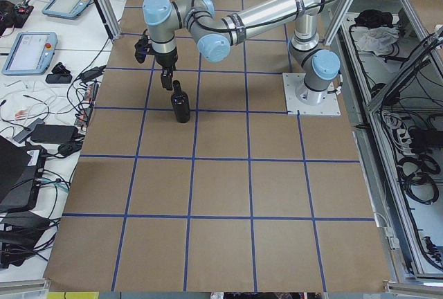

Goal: Place wine into wine basket
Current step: 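Lower the left gripper and close it on the bottle neck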

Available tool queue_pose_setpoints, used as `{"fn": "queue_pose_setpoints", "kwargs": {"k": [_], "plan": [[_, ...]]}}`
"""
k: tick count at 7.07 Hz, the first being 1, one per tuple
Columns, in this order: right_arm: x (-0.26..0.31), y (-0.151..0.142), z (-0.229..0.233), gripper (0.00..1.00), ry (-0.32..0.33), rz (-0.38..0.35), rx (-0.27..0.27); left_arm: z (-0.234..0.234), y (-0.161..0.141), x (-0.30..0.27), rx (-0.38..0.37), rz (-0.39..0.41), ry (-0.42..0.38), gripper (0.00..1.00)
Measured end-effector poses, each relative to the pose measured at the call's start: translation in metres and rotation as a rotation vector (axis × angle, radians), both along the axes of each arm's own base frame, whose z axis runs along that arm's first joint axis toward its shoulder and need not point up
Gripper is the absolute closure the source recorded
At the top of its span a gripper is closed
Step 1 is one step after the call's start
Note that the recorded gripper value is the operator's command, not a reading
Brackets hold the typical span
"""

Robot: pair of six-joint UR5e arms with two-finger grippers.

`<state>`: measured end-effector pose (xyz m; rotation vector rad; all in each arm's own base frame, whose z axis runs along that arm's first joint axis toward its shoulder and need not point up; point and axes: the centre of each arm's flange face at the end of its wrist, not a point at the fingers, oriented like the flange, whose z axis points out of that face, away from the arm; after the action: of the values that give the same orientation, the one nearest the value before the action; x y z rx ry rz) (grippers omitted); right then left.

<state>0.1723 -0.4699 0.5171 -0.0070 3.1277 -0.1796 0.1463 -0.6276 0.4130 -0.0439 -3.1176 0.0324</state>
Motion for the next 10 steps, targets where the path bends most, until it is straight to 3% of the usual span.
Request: {"fn": "queue_pose_setpoints", "kwargs": {"k": [1,3,5,6,10], "plan": [[0.0,0.002,-0.002,0.0,-0.002,0.001,0.002,-0.012,-0.003,0.002,0.015,0.001,0.008,0.0],[-0.001,0.002,-0.002,0.0,0.003,0.003,0.001,-0.03,-0.008,0.003,0.038,0.005,0.024,0.13],[-0.001,0.002,-0.003,0.0,0.004,0.004,0.001,-0.041,-0.009,0.005,0.062,0.009,0.028,0.2],[-0.001,0.002,-0.003,0.0,0.003,0.005,0.002,-0.043,-0.008,0.004,0.073,0.01,0.031,0.32],[-0.001,0.002,-0.003,0.0,0.005,0.013,0.002,-0.047,0.002,0.003,0.142,0.007,0.028,0.32]]}}
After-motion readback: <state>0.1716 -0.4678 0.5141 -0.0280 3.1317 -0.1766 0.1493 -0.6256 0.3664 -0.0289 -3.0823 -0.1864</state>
